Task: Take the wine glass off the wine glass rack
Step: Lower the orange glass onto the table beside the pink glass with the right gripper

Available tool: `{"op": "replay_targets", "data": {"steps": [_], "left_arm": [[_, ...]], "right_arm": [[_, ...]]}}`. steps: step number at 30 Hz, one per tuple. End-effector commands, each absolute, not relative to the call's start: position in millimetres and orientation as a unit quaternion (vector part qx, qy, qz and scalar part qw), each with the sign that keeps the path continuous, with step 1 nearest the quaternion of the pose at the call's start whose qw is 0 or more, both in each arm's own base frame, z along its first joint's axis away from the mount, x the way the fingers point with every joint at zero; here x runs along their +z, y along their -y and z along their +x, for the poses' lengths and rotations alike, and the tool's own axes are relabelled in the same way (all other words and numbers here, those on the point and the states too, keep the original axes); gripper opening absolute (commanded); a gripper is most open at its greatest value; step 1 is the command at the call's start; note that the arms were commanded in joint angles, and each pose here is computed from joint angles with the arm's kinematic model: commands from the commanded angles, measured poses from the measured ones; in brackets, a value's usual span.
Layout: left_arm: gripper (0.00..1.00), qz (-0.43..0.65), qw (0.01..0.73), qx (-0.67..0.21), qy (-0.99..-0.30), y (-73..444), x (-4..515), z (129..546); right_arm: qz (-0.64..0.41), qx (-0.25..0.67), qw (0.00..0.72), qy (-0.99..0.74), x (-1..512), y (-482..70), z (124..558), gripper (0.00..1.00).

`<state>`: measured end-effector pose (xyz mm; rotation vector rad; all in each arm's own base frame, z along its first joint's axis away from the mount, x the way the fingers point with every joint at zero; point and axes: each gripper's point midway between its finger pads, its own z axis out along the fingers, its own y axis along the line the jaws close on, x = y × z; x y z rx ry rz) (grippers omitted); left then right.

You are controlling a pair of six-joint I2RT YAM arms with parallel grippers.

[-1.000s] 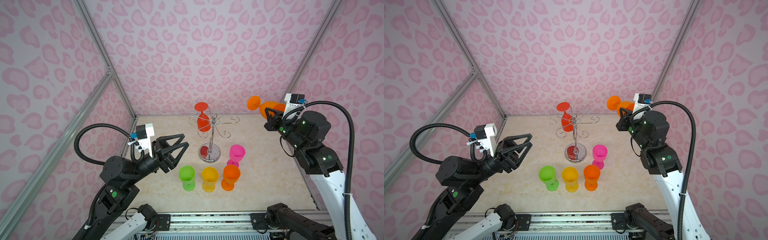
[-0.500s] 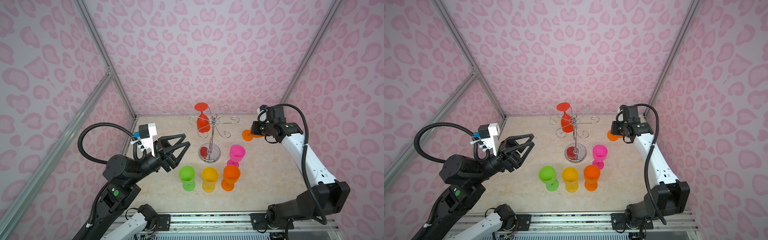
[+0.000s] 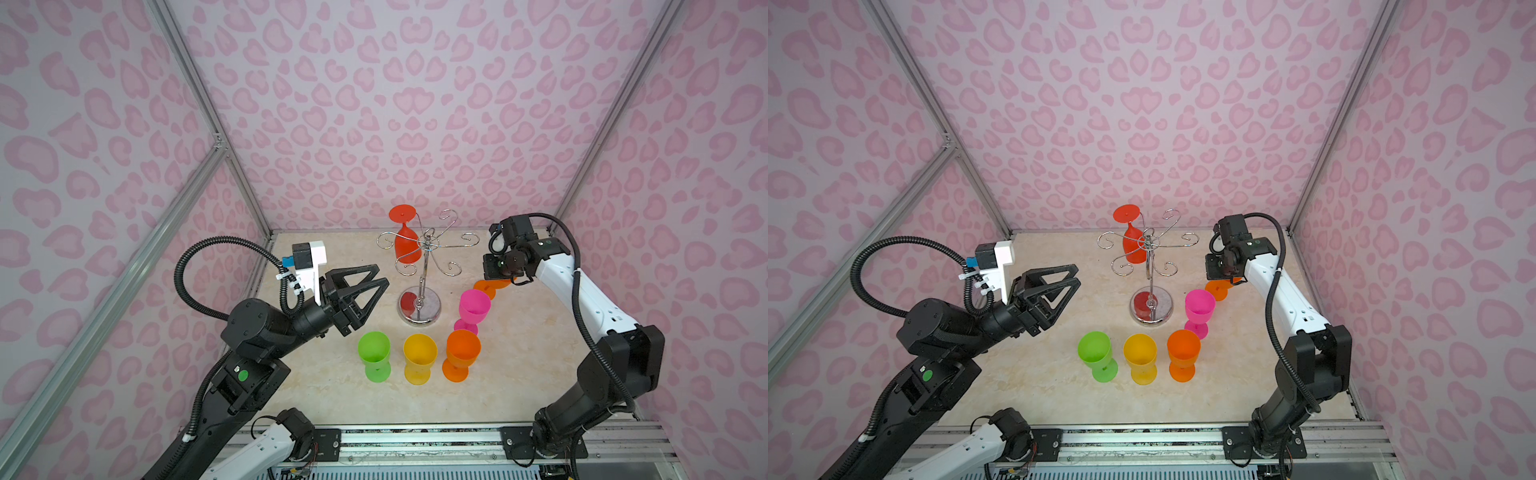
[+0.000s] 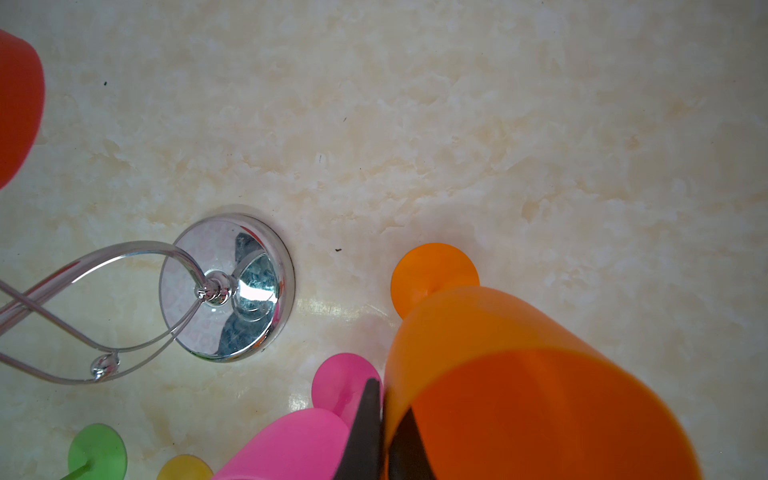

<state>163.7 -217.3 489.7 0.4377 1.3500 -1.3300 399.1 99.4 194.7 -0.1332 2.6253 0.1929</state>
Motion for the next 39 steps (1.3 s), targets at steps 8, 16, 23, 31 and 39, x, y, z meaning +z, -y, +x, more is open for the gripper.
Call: {"op": "replay_targets", "data": {"steps": [8,16,23,31,39], "left_arm": [[0.58,0.194,0.568,-0.567,-0.564,216,496,159],[0.58,0.193,0.569,-0.565,-0.565,215,494,158],[0.58,0.193,0.568,-0.563,-0.568,215,492,160],[0.58,0.191,0.568,-0.561,-0.571,215,488,161],[0.58,0.173,0.567,-0.551,-0.588,216,481,172]], "right_arm": [[-0.067,0.062,0.201,-0.975,167,-107,402,0.00],[-0.071,0.059,0.194,-0.977,163,-112,405,0.00],[-0.070,0.063,0.200,-0.975,166,-114,406,0.13],[-0.067,0.073,0.219,-0.971,180,-118,409,0.22],[-0.055,0.103,0.285,-0.951,225,-121,406,0.27]]}}
